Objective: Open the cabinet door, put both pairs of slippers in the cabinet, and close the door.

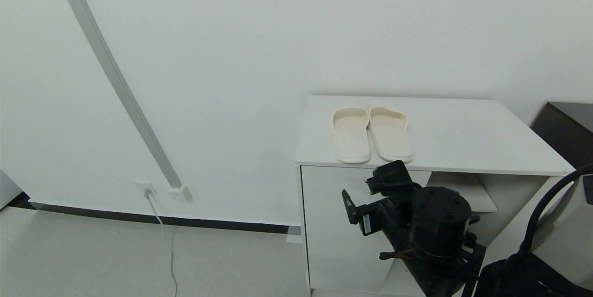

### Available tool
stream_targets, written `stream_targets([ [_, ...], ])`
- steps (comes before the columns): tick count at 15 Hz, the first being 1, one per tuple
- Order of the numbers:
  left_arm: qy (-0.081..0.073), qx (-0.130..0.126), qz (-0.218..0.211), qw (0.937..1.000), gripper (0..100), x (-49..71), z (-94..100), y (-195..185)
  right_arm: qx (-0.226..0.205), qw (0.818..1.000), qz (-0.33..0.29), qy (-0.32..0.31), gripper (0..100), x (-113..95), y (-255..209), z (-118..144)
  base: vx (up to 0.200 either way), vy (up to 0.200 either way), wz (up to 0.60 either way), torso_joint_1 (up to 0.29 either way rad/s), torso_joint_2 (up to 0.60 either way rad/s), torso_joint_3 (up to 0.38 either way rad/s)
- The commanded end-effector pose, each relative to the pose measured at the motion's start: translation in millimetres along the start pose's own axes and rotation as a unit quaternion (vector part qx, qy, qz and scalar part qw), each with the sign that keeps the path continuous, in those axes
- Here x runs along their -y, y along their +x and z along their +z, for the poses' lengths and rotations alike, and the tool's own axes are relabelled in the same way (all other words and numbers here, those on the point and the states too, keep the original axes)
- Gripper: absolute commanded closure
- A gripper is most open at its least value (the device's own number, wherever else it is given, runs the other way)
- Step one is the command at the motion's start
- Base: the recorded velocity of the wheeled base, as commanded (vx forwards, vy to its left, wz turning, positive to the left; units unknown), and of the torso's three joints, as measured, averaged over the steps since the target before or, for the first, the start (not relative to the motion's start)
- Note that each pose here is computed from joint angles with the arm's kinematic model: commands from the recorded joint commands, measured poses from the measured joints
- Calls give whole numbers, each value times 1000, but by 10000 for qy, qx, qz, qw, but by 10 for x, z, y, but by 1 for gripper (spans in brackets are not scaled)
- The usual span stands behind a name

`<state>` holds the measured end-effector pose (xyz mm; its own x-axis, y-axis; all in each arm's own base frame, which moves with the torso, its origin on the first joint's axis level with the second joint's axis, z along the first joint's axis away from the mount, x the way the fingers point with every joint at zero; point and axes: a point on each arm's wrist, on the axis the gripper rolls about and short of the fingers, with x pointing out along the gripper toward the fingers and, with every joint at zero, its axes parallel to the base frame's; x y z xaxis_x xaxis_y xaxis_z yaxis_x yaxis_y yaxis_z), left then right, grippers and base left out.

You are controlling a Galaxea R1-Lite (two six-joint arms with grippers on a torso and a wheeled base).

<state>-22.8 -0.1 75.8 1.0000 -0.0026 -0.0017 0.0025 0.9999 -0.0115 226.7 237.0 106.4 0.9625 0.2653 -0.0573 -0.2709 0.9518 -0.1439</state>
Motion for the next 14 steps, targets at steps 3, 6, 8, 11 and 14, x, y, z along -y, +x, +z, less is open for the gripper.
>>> stream_targets([
  [3,-4,1,-3,10000,100,0,0,0,-8,10000,8,-6,0,-6,-1,-7,0,0,0,233,-531,-294],
  [6,-4,1,-3,10000,100,0,0,0,-2,10000,8,-10,0,-5,-3,-2,0,0,0,214,-473,-263],
  [8,-4,1,-3,10000,100,0,0,0,-2,10000,8,-10,0,-5,-3,-2,0,0,0,176,-395,-220],
  [11,-4,1,-3,10000,100,0,0,0,-8,10000,9,-14,0,-5,-3,-3,0,0,0,170,-377,-203],
  [14,-4,1,-3,10000,100,0,0,0,-20,10000,-29,-16,0,12,7,-12,0,0,0,172,-362,-198],
])
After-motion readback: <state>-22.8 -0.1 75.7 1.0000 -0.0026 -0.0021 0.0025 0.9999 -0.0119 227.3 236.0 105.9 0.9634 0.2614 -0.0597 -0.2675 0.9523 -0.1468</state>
